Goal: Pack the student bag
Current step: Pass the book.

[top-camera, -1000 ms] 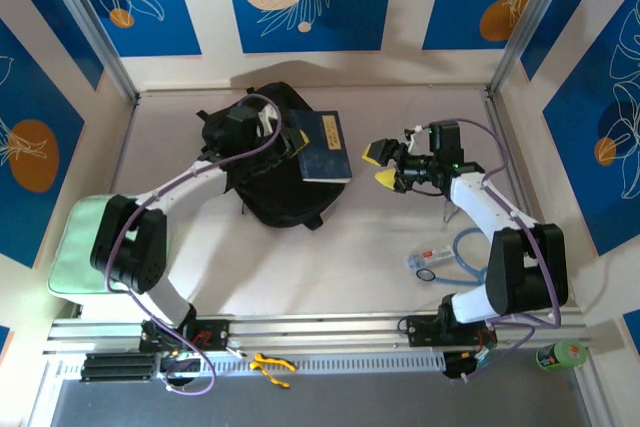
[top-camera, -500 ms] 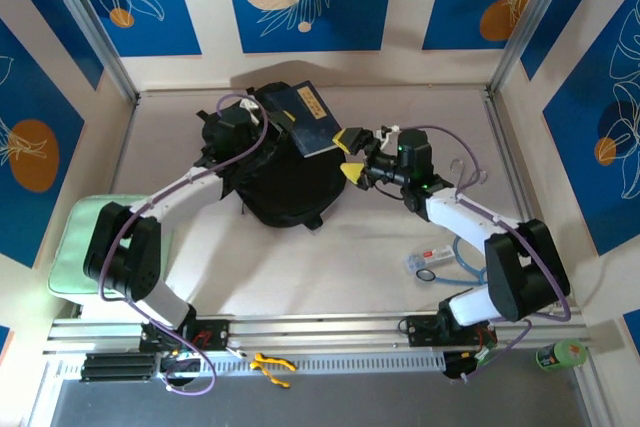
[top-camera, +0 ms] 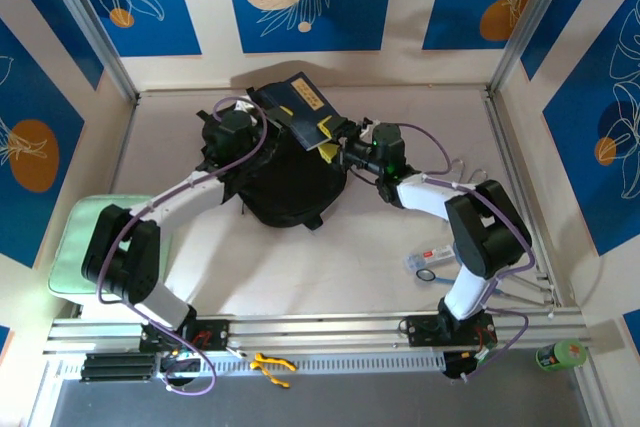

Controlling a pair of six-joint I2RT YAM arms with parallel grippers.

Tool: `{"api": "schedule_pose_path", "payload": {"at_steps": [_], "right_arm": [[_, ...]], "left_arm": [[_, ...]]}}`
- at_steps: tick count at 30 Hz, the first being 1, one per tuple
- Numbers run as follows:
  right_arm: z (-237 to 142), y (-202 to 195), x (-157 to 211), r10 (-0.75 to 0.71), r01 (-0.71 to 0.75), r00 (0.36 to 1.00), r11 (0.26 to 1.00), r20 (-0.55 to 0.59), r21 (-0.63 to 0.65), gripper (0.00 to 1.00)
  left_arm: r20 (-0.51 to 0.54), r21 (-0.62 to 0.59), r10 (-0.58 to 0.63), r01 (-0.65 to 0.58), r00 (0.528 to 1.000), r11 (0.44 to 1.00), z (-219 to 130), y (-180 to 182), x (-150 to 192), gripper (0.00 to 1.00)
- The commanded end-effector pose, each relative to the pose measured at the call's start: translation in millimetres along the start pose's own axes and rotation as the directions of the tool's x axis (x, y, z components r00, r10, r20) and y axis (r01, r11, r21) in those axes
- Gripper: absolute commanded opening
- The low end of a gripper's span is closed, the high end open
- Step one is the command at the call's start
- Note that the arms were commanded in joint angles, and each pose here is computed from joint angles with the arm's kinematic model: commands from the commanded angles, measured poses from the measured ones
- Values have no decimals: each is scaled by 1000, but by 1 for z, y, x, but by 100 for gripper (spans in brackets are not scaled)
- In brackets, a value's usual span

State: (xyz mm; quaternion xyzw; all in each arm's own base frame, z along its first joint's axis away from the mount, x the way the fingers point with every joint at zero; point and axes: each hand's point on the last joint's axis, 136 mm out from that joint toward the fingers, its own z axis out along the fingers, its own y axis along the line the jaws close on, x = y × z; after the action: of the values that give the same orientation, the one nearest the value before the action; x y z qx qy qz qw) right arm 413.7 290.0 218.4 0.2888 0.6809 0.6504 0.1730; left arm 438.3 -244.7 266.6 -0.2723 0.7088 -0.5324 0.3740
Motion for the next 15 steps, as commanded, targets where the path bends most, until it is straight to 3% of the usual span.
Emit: {"api": "schedule_pose_path", "payload": {"at_steps": [1,3,6,10,12,15], "right_arm": [[1,36,1,-33,34,999,993,14,-116,52],[-4,37,1,-51,53,998,992,25,-114,37],[-12,34,0,-83,86,995,994,49,-72,20],[-29,31,-5,-152,152,984,988,88,8,2],[-39,28,-8,-193,188,975,980,107,59,0],[-58,25,-14,-265,248,955,959,130,137,0]], "left_arm": [[46,98,4,-9,999,995,-14,-33,-8,0],[50,87,10,-15,999,996,-15,-29,-9,0],[43,67,22,-25,999,997,-16,-25,-9,8],[29,14,89,-89,996,996,-23,-10,-6,43],[8,-46,155,-154,988,987,-30,4,-2,57],[-77,-166,288,-297,954,940,-45,31,9,70]]}}
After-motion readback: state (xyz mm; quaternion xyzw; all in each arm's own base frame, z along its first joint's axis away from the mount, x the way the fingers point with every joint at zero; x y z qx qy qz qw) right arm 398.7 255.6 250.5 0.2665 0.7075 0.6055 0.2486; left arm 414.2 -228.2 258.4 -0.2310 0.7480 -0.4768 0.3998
